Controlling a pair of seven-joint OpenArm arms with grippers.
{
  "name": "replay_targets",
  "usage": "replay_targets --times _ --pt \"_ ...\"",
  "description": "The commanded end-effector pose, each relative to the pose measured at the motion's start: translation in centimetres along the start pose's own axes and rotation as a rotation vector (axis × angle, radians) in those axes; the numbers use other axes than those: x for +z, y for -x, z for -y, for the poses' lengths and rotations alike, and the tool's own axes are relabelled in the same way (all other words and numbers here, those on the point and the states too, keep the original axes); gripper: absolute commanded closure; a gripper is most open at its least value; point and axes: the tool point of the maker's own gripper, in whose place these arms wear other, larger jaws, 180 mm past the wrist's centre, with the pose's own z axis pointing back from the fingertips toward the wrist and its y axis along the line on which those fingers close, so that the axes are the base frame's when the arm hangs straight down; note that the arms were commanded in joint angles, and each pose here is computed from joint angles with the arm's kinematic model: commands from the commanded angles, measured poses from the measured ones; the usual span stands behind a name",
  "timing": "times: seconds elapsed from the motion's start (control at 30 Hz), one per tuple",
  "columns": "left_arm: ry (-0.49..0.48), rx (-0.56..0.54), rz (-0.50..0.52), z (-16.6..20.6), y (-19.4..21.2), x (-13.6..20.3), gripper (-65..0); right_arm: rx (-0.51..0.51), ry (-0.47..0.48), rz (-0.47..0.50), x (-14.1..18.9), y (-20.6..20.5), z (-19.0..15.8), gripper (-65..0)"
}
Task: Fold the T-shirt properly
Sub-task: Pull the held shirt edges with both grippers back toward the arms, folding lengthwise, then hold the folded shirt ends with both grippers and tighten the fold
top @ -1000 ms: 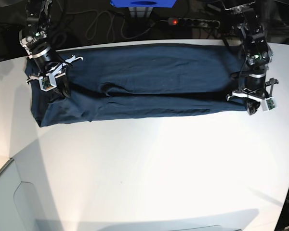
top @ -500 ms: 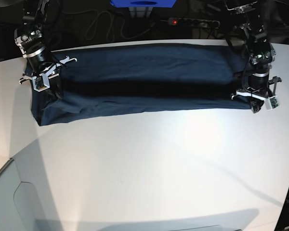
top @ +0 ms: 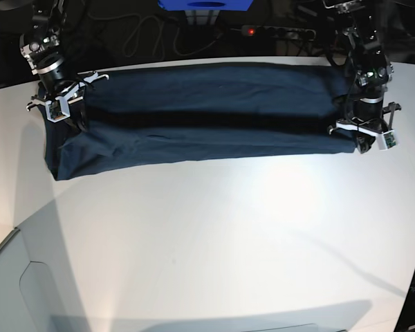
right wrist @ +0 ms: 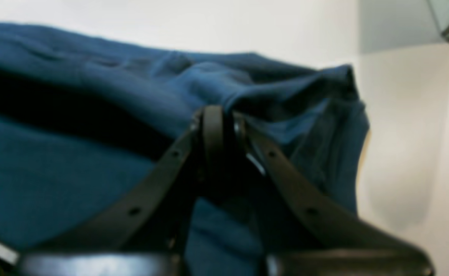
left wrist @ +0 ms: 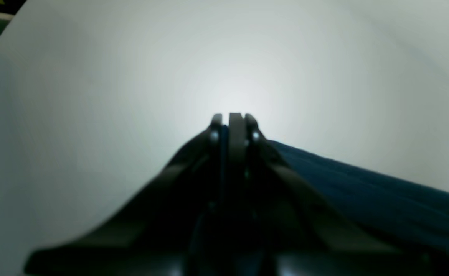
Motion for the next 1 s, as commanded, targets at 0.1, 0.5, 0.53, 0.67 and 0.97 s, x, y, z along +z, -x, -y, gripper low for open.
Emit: replay_targets --times 0.1,0.5,0.53,0.67,0.97 --pt "-0.006 -0.008 0.052 -0.3 -1.5 0.0 0.0 -0.024 0.0 0.039 0.4 -0.6 -0.6 0.0" --pt "-0.005 -0.008 0.052 -0.3 -1.5 0.1 0.0 -0.05 -0.005 0.027 1.0 0.8 -0.9 0.0" --pt "-0.004 -0.009 0.055 -0.2 -1.6 0.1 0.0 -0.055 -0.004 0.022 0.9 1.1 -0.9 0.0" --pt "-0.006 -0.013 0.046 -0.3 -1.2 0.4 0.0 -0.071 -0.003 0.001 0.9 2.1 -0.9 0.0" --pt "-0.01 -0.021 0.018 -0.7 -0.1 0.8 0.0 -0.067 -0.002 0.011 0.7 1.7 -0.8 -0.1"
